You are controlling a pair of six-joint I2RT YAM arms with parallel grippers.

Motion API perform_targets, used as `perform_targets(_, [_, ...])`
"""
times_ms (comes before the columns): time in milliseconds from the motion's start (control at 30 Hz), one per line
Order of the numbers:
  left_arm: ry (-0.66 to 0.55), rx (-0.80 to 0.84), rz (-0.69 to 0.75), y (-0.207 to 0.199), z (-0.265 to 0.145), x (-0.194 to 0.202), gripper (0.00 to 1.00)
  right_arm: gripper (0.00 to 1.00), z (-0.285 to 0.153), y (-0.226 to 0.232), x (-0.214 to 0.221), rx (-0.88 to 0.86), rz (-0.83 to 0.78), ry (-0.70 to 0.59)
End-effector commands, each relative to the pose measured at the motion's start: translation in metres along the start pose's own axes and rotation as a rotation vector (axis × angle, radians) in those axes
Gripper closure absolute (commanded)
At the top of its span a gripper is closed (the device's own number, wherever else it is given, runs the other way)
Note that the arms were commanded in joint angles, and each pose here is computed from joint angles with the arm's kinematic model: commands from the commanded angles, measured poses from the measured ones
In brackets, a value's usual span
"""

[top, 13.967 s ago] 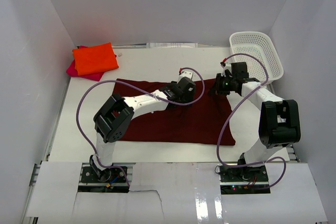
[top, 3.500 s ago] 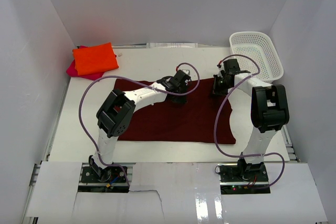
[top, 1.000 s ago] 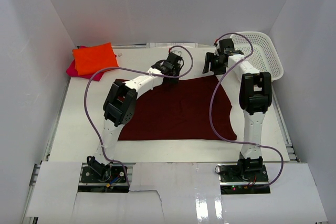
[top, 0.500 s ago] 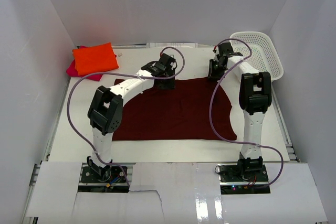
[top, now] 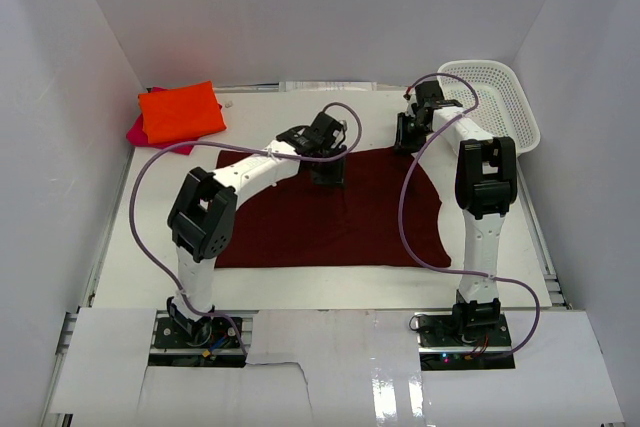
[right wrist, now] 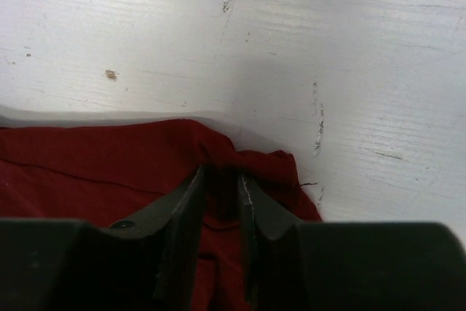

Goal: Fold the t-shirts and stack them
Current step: Grap the side of the flattened tshirt furthest away from the robot with both arms

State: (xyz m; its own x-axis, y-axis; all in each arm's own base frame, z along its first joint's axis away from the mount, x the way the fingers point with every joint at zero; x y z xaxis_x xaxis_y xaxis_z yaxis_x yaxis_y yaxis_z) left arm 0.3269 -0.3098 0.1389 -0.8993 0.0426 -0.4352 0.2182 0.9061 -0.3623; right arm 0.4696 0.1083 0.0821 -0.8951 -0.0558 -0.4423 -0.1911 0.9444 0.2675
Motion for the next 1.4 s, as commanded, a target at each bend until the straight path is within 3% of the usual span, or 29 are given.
perform_targets(0, [-0.087, 0.017, -0.016, -0.001, -0.032, -0.037, 0.56, 0.7, -0.009, 0.004, -0.01, -0.01, -0.02, -0.042])
perform_targets(133, [-0.131, 0.046, -0.091, 0.035, -0.078, -0.063, 0.56, 0.58, -0.015, 0.003, -0.009, 0.014, -0.017, -0.051])
perform_targets(267, [-0.157, 0.1, -0.063, 0.038, -0.106, -0.064, 0.55, 0.57, -0.024, 0.004, -0.015, 0.022, -0.028, -0.079])
perform_targets(600, [-0.082, 0.193, -0.042, 0.04, -0.072, -0.045, 0.55, 0.55, -0.053, 0.008, -0.049, 0.046, -0.098, -0.244])
perform_targets(900, [-0.154, 0.218, 0.022, 0.04, -0.085, -0.044, 0.53, 0.54, -0.015, -0.011, -0.051, -0.049, -0.047, -0.214])
perform_targets(933, [-0.153, 0.225, 0.029, 0.04, -0.084, -0.041, 0.5, 0.53, -0.011, -0.012, -0.049, -0.076, -0.04, -0.21])
perform_targets(1000, [-0.161, 0.221, 0.029, 0.043, -0.086, -0.037, 0.26, 0.53, -0.011, -0.011, -0.052, -0.17, -0.033, -0.239])
perform_targets(1100, [-0.217, 0.224, 0.035, 0.046, -0.089, -0.033, 0.13, 0.43, -0.023, -0.012, -0.056, -0.194, -0.027, -0.3])
perform_targets(1133, [-0.209, 0.236, 0.036, 0.045, -0.088, -0.03, 0.11, 0.35, -0.024, -0.013, -0.053, -0.192, -0.027, -0.306])
perform_targets(1233, [-0.164, 0.282, 0.029, 0.042, -0.078, -0.027, 0.02, 0.25, -0.034, -0.015, -0.061, -0.184, -0.038, -0.343])
perform_targets(1367, [-0.099, 0.393, 0.016, 0.031, -0.066, -0.016, 0.02, 0.15, -0.038, -0.018, -0.068, -0.2, -0.053, -0.36])
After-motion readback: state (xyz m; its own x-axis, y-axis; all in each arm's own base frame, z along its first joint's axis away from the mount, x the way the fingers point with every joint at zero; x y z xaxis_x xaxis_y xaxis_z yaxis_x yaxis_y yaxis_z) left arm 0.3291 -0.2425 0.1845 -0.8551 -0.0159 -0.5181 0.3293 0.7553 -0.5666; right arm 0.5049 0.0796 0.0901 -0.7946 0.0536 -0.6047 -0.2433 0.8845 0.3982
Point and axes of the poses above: each gripper's point midway between its finger pads, its own z axis out along the fingers, its own y axis along the line the jaws close on, x = y × z, the point moved 6 cm from there along -z, back along the fingers, and after that the axes turned 4 degrees about -z, right-handed, at the moved point
